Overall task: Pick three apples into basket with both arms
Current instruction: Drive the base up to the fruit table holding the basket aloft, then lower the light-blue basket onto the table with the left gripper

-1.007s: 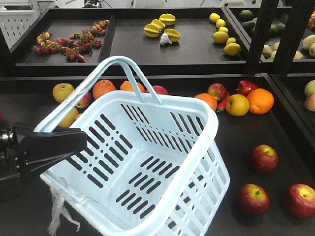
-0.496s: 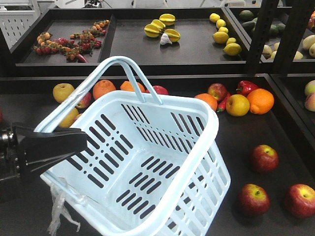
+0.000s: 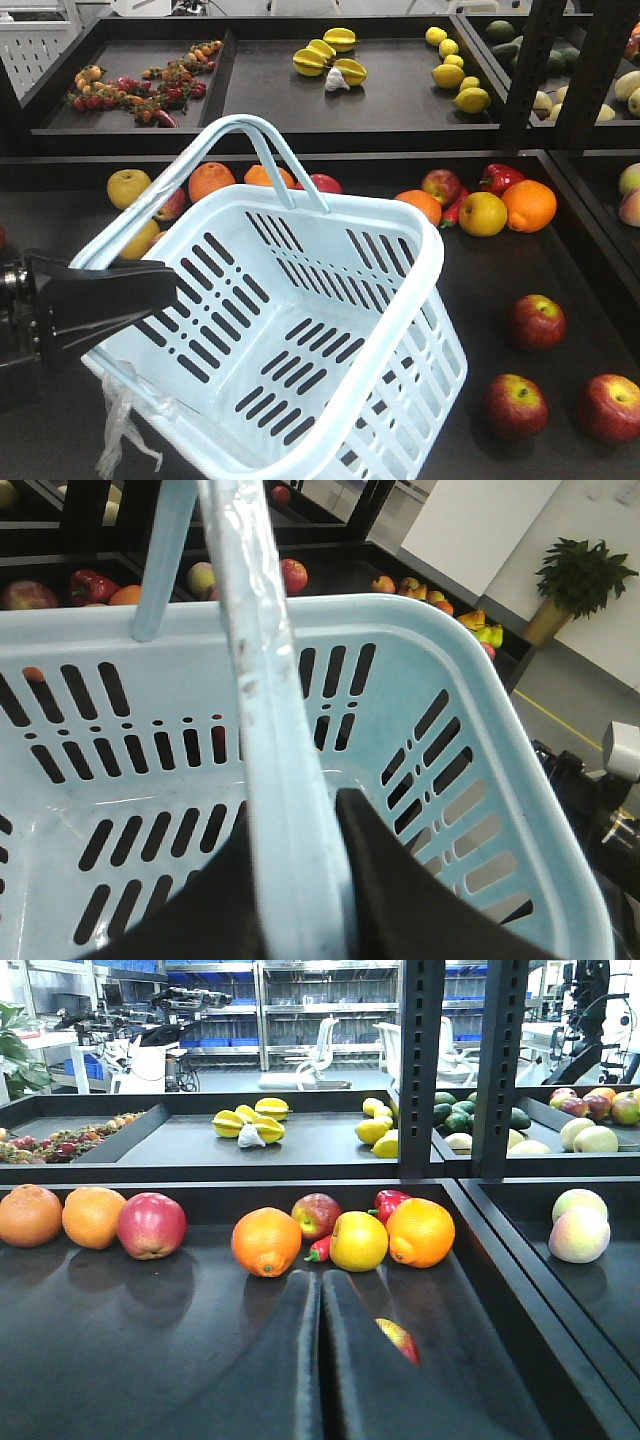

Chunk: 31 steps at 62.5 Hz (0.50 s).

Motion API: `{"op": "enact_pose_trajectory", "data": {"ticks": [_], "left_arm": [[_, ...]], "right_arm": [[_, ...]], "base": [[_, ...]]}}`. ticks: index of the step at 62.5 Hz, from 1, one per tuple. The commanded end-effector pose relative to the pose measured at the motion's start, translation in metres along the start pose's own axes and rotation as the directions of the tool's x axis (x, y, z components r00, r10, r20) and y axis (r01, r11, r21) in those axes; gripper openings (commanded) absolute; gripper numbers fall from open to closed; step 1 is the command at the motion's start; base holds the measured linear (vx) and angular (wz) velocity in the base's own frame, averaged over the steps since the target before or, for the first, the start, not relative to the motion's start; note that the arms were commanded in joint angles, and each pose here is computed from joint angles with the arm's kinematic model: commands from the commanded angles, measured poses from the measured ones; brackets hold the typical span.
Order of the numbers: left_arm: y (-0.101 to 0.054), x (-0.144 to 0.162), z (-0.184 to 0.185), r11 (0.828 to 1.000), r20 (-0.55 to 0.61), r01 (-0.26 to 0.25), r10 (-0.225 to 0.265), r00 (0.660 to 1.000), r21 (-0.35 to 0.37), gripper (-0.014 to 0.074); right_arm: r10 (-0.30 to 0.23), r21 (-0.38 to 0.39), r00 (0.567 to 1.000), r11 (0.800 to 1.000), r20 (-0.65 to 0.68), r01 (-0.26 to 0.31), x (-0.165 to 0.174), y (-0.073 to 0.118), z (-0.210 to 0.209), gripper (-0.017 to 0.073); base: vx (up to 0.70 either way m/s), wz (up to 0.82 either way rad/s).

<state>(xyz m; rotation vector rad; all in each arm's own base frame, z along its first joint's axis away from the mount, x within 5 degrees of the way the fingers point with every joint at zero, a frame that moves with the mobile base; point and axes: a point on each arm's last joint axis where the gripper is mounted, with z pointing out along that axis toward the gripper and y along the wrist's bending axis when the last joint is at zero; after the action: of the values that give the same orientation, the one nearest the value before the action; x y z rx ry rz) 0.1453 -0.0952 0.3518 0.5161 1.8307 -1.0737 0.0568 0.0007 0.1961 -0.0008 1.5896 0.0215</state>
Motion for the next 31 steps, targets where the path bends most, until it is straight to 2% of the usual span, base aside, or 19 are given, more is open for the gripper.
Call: {"op": "enact_pose_trajectory", "data": {"ticks": [1,31], "left_arm": [[-0.0065,-0.0096,-0.0032,1.0,0.036,-0.013,0.013,0.999,0.003,-0.0007],[-0.0112,-0.0066,-0.0031,0.998,0.003,-0.013,0.013,1.0,0.056,-0.0007]], "right_arm": [[-0.011,0.004,0.998,1.0,0.069,0.011,-0.0026,-0.0002,-0.0004,-0.0001],[-0.011,0.004,0.998,1.0,0.069,0.011,-0.0026,-0.0002,-0.0004,-0.0001]], "base": [[0.0,0.0],[0.0,0.0]]}}
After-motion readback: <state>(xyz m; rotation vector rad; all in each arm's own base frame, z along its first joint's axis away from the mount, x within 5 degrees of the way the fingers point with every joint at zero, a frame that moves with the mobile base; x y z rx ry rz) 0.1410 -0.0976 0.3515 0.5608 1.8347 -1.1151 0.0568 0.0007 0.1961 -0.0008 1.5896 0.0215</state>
